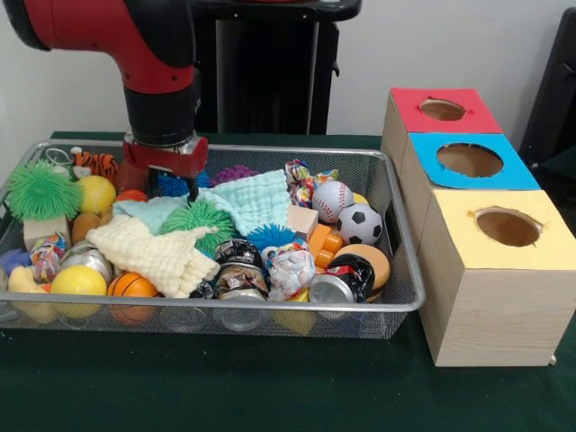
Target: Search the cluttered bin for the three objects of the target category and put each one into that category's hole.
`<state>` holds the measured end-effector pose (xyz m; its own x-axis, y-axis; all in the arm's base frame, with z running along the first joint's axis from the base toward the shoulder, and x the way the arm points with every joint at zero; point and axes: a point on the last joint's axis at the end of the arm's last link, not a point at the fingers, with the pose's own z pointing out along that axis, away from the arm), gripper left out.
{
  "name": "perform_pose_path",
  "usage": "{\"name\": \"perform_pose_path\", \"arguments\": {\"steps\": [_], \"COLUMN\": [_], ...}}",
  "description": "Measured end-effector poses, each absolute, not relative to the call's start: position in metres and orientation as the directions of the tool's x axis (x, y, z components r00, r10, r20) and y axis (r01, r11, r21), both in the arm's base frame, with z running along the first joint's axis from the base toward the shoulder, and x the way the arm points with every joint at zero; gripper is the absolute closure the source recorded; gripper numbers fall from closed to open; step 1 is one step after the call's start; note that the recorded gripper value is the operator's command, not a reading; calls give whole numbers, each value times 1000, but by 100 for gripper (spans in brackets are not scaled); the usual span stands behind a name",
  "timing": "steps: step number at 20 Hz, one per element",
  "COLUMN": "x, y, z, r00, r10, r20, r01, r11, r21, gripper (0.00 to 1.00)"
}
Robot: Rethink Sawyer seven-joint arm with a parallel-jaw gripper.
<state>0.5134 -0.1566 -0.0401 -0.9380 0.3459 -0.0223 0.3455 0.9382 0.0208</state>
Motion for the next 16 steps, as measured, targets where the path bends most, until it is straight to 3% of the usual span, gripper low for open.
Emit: {"name": "perform_pose_path", "arguments": {"steps": [12,13,16], "x": [506,505,505], "y": [-162,-161,-160], "z": [-63,-63,-62], "r00": [-920,-924,-929], "r10": [385,372,361], "r20": [-77,-82,-85], "r01": [379,366,355], "r11": [921,927,932], "r21": [87,81,76], "gripper": [0,100,100]}}
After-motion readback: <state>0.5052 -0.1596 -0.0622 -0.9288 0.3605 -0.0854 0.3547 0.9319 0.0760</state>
